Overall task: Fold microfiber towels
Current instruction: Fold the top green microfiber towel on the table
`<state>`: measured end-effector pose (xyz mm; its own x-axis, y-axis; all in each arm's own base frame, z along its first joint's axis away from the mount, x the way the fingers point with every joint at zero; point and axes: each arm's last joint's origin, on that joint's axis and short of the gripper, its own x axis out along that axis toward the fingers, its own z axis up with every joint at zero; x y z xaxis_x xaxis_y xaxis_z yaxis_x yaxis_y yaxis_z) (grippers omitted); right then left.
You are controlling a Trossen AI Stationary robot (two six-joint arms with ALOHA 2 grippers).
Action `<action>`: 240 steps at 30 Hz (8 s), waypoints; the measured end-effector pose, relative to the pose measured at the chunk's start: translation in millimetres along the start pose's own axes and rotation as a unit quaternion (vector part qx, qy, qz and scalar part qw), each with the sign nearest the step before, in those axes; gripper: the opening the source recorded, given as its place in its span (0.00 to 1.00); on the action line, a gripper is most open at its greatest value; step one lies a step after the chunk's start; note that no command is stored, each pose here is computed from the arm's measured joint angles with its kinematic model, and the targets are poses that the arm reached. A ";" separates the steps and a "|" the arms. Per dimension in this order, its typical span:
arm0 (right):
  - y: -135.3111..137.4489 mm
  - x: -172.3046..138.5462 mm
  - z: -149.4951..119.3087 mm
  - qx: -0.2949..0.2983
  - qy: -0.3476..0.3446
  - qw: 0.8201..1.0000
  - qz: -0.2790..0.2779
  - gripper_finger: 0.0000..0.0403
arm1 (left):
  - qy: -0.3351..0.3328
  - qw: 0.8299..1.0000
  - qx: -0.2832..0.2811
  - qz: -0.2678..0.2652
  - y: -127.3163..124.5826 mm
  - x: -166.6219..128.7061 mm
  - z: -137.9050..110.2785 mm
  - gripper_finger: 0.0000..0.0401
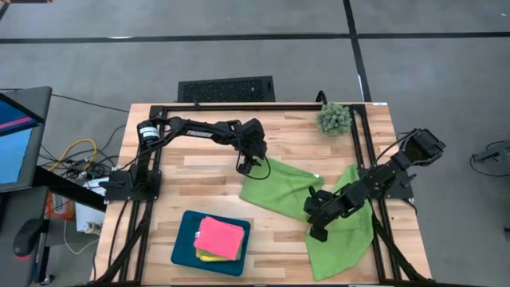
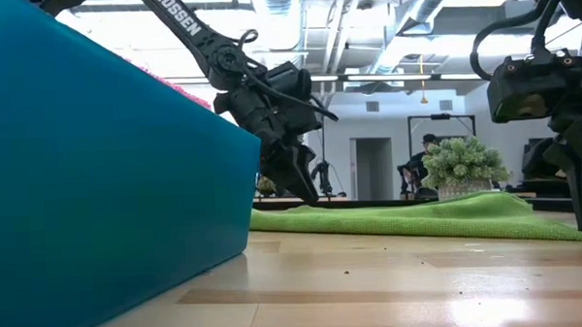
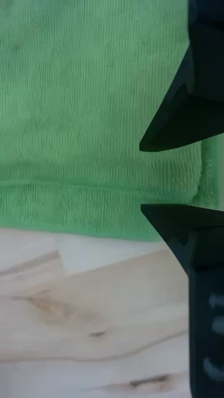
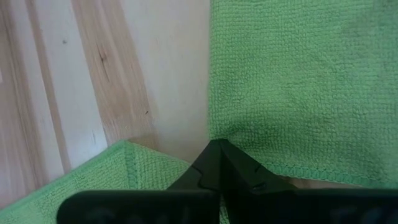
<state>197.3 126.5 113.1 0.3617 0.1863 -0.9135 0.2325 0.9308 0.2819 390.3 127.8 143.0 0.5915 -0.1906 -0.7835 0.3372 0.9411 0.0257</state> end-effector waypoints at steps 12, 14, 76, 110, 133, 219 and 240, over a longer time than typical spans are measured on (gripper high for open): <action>-0.2 0.0 0.1 -0.008 -0.003 1.000 -0.003 0.08 | 0.010 1.000 -0.001 0.002 2.6 9.3 -7.3 0.35; -0.2 0.0 0.2 -0.008 -0.003 1.000 -0.003 0.08 | 0.019 1.000 -0.003 0.002 1.2 12.1 -9.4 0.35; -2.2 -29.5 2.2 0.044 -0.037 0.998 -0.008 0.09 | 0.029 0.992 -0.030 0.119 28.7 -1.7 11.7 0.05; -48.8 -35.8 63.3 0.153 -0.195 0.967 -0.058 0.02 | -0.031 0.985 -0.169 -0.029 -7.1 -52.0 19.6 0.02; -6.9 18.6 30.8 0.169 -0.161 0.972 -0.037 0.05 | 0.047 0.993 -0.107 -0.004 -87.6 5.3 -25.9 0.00; 30.5 30.2 40.4 -0.038 -0.115 0.989 -0.080 0.45 | 0.045 0.998 0.043 -0.012 -105.5 -22.2 -75.3 0.45; 53.2 22.0 53.7 -0.014 -0.058 0.992 -0.108 0.03 | 0.073 0.997 -0.026 -0.010 -109.1 -28.8 -69.7 0.01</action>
<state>266.1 163.2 123.7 0.4074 -0.0539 -0.9117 0.2912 0.9538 0.0737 285.5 50.1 119.5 0.4712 -0.1701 -0.8655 0.3076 0.9513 -0.0196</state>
